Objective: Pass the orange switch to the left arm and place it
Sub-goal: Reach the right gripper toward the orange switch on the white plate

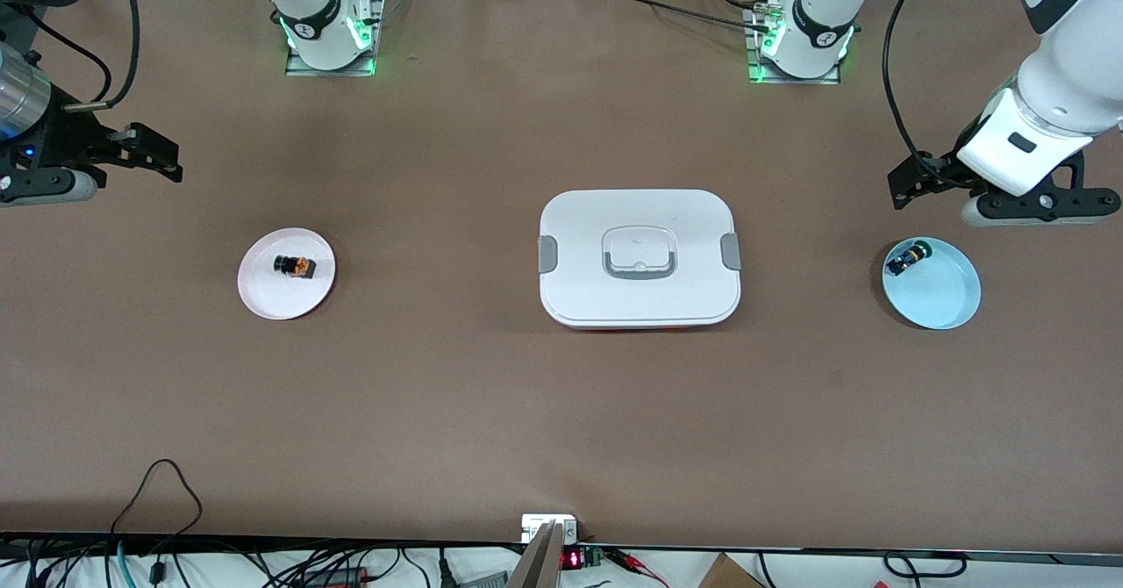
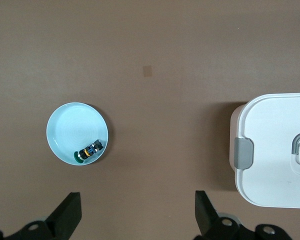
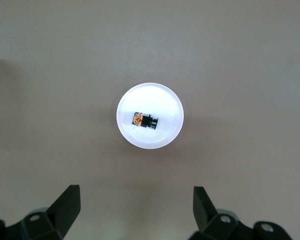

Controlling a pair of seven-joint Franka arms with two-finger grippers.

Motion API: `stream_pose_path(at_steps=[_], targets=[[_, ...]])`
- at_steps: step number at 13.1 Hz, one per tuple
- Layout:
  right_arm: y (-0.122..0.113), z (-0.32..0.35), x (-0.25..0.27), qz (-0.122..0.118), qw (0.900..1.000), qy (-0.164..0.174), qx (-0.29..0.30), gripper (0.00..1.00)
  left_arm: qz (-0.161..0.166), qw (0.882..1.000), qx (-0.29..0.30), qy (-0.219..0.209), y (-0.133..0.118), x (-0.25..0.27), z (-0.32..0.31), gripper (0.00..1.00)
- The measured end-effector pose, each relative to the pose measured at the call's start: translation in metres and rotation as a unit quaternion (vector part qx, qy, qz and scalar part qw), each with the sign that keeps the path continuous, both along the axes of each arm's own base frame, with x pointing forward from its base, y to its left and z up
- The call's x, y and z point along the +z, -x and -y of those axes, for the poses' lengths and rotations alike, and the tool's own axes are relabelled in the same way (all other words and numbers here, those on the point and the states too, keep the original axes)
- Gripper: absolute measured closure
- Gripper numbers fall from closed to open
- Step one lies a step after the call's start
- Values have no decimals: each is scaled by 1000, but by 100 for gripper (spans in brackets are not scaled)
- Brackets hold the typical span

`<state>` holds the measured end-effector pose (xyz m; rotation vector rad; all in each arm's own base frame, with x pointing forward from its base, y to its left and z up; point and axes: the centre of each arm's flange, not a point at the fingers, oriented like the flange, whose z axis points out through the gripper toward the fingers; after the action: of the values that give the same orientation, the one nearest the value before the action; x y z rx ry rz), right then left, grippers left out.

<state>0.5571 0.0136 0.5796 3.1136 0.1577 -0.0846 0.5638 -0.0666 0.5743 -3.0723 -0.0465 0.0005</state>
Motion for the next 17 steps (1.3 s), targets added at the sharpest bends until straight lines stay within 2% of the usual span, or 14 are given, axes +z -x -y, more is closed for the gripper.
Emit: stream_pose_path(at_steps=[7, 10, 17], targets=[[1, -6, -1, -3, 1000, 0, 4, 0, 0, 1000, 0, 0, 0, 0, 0, 0], [0, -18, -3, -5, 999, 3, -34, 0, 0, 1000, 0, 0, 0, 0, 0, 0], [-17, -20, -43, -30, 998, 11, -59, 0, 0, 1000, 0, 0, 0, 0, 0, 0]])
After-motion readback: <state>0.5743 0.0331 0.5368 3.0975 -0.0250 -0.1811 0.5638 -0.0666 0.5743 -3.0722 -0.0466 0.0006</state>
